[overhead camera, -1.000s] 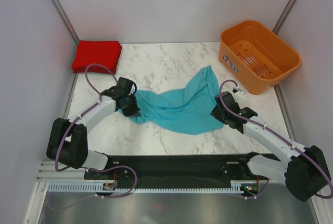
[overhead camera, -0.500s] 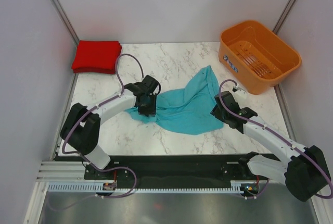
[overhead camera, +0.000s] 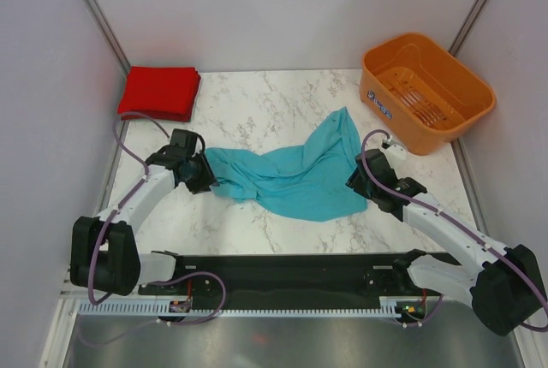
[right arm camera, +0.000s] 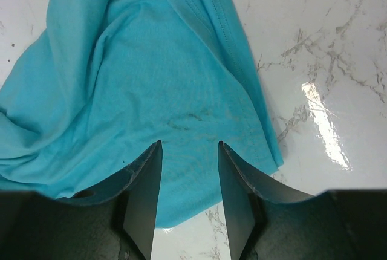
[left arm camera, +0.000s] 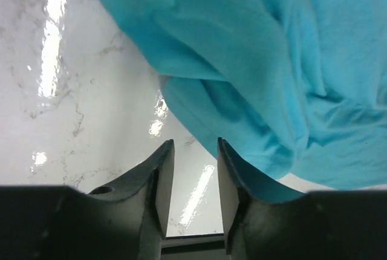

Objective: Fold and stack the t-shirts
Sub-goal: Flatten the tshirt out

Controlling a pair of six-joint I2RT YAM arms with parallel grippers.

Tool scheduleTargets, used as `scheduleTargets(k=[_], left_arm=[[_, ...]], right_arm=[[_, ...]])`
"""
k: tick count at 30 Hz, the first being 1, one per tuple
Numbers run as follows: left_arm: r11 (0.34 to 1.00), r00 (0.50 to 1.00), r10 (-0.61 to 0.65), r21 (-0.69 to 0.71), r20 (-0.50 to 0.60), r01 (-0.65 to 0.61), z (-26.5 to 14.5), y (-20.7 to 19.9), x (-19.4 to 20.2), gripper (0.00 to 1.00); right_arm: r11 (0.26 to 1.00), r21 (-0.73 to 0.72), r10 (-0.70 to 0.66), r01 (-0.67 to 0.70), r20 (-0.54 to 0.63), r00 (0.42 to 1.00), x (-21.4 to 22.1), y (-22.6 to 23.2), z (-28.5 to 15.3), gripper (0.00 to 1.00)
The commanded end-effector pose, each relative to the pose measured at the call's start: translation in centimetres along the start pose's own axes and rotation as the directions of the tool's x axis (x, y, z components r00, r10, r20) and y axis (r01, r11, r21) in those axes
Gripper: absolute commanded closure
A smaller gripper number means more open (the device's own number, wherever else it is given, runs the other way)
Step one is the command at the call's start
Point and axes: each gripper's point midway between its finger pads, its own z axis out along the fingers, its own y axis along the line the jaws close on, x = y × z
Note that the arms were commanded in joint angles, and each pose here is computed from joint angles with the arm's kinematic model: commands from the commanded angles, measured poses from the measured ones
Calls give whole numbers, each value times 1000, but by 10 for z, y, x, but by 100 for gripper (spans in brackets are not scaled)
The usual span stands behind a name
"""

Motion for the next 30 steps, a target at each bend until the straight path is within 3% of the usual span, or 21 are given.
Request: scheduleTargets(k=[1, 4, 9, 16, 30], left_arm=[[985, 990, -132, 109, -45, 137, 11, -11, 5, 60], [977, 980, -184, 97, -73, 190, 18, -1, 9, 64], [974, 976, -217, 62, -22, 218, 26, 14, 9, 64], [967, 966, -252, 32, -62, 254, 48, 20, 18, 63], [972, 973, -229, -63, -24, 227, 65, 39, 13, 65]], right_arm=[[999, -44, 2, -1, 19, 1000, -7, 11, -2, 50], [999, -50, -2, 3, 21, 1000, -7, 10, -3, 50], [998, -56, 6, -3, 44, 999, -11, 8, -7, 50], [998, -55, 2, 0, 38, 999, -9, 7, -7, 50], [999, -50, 2, 0, 35, 999, -6, 3, -7, 50]])
